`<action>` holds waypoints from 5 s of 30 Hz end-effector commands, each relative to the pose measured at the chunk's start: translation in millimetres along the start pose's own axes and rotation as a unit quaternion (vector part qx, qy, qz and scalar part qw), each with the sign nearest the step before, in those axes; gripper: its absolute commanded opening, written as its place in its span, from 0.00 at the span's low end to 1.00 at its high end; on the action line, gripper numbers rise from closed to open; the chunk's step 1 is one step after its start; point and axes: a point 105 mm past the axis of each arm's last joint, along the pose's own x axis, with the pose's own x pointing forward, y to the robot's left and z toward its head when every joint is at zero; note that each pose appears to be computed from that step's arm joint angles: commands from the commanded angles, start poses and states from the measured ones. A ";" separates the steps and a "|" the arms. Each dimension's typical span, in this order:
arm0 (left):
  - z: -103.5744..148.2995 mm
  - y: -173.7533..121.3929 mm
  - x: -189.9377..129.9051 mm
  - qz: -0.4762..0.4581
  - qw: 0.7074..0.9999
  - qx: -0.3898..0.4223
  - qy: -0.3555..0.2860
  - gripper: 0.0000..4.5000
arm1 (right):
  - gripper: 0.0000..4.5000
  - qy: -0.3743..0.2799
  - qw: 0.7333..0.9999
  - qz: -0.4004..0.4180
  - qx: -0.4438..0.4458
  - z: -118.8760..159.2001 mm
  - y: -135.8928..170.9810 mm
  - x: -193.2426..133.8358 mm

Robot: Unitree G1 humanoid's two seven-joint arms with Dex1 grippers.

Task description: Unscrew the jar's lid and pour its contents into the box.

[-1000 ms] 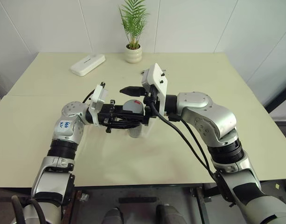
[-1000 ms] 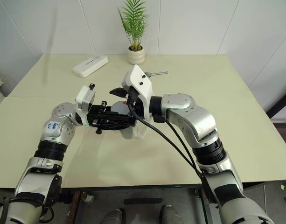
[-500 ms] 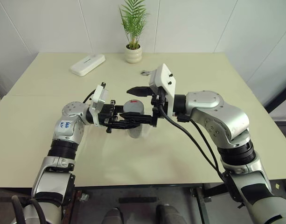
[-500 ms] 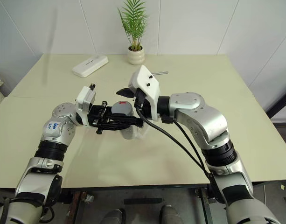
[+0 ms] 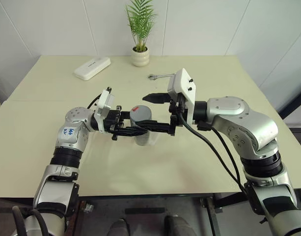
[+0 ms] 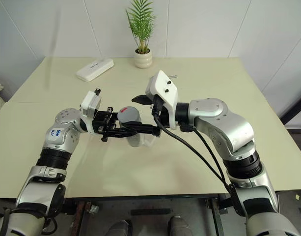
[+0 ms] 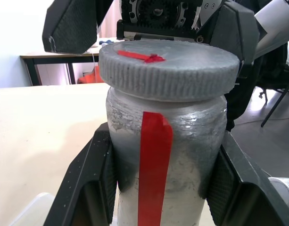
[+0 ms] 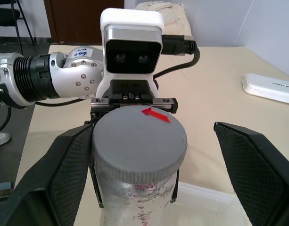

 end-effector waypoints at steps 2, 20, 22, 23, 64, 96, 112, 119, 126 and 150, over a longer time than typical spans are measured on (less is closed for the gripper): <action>11.4 -7.2 0.5 -0.046 0.999 0.027 -0.006 0.44 | 0.94 0.000 0.999 -0.053 -0.014 5.9 -14.3 -19.1; 11.5 -5.3 -0.6 -0.043 0.999 0.030 -0.004 0.44 | 0.94 0.038 0.996 -0.074 -0.010 -1.1 -11.3 -45.1; 11.4 -5.1 -0.7 -0.042 0.999 0.031 -0.003 0.44 | 0.94 0.040 0.996 -0.076 -0.010 -1.5 -11.0 -46.9; 11.3 -5.1 -0.7 -0.042 0.999 0.031 -0.003 0.44 | 0.94 0.041 0.996 -0.076 -0.010 -1.7 -10.9 -47.5; 11.8 -5.3 3.6 -0.051 0.998 0.033 -0.006 0.44 | 0.94 -0.056 0.998 0.021 -0.004 26.4 7.7 26.5; 11.1 -4.8 2.8 -0.048 0.998 0.034 -0.003 0.44 | 0.94 -0.024 1.000 0.009 -0.014 14.3 6.7 3.7; 10.7 -5.1 2.8 -0.047 0.998 0.035 -0.004 0.44 | 0.94 -0.027 0.999 0.016 -0.003 18.0 6.5 3.7; 11.0 -5.0 2.5 -0.046 0.998 0.036 -0.004 0.44 | 0.86 -0.033 0.999 0.019 -0.005 20.8 7.6 4.3; 10.8 -4.9 2.6 -0.046 0.998 0.035 -0.004 0.44 | 0.86 -0.035 0.999 0.018 -0.005 22.7 7.1 4.0; 10.0 -5.9 3.6 -0.048 0.998 0.035 -0.004 0.44 | 0.78 -0.032 0.999 0.023 0.002 20.1 8.3 4.7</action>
